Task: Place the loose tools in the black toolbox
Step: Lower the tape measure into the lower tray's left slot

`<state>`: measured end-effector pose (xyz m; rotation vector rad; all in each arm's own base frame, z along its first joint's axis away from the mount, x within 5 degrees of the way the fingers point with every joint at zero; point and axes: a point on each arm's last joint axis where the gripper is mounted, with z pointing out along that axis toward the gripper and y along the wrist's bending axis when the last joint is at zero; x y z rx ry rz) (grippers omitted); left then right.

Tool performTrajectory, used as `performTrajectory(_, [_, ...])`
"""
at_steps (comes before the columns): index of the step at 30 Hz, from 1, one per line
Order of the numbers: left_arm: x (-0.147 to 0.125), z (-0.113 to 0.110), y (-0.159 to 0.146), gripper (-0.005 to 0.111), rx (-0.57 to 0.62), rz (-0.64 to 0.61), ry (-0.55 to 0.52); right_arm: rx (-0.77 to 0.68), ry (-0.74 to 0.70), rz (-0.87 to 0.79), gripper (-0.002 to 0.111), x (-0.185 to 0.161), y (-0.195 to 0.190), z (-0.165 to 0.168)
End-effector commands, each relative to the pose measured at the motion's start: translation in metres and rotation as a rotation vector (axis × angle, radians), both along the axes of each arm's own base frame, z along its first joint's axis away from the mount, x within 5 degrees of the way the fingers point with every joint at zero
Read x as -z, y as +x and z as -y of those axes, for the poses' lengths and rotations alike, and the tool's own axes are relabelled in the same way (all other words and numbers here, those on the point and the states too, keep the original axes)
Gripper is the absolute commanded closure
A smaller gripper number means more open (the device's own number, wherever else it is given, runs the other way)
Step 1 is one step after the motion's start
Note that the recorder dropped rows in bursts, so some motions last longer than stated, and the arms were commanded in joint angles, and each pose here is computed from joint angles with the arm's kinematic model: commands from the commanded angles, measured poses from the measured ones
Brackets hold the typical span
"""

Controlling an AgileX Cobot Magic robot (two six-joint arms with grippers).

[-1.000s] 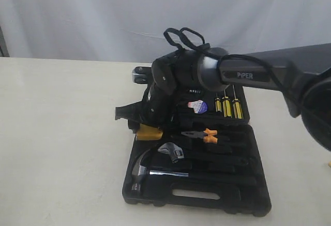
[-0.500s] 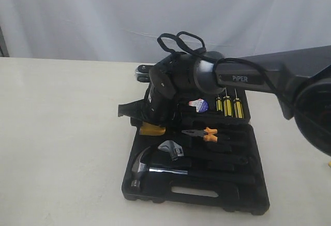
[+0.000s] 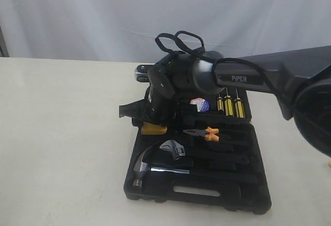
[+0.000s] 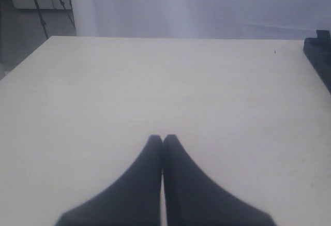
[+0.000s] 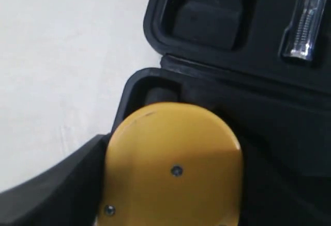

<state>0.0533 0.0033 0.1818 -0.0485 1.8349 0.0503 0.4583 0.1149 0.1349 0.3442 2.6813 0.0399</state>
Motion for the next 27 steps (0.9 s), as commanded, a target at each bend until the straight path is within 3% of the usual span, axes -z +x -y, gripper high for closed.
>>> performTrajectory(1, [-0.001, 0.000, 0.000, 0.107, 0.004, 0.009, -0.002, -0.022, -0.087, -0.087, 0.052, 0.011, -0.006, 0.011])
performTrajectory(8, [-0.001, 0.000, 0.000, 0.107, 0.004, 0.009, -0.002, -0.060, -0.105, -0.077, 0.052, -0.008, -0.009, 0.013])
performTrajectory(14, [-0.001, 0.000, 0.000, 0.107, 0.004, 0.009, -0.002, -0.068, -0.147, -0.141, 0.023, -0.006, -0.013, 0.017])
performTrajectory(20, [-0.001, 0.000, 0.000, 0.107, 0.004, 0.009, -0.002, -0.091, -0.176, -0.113, 0.023, -0.019, -0.014, 0.018])
performTrajectory(23, [-0.001, 0.000, 0.000, 0.107, 0.004, 0.009, -0.002, -0.105, -0.177, -0.083, 0.043, -0.035, -0.015, 0.019])
performTrajectory(27, [-0.001, 0.000, 0.000, 0.107, 0.004, 0.009, -0.002, -0.119, -0.180, -0.070, 0.087, -0.040, -0.016, 0.019])
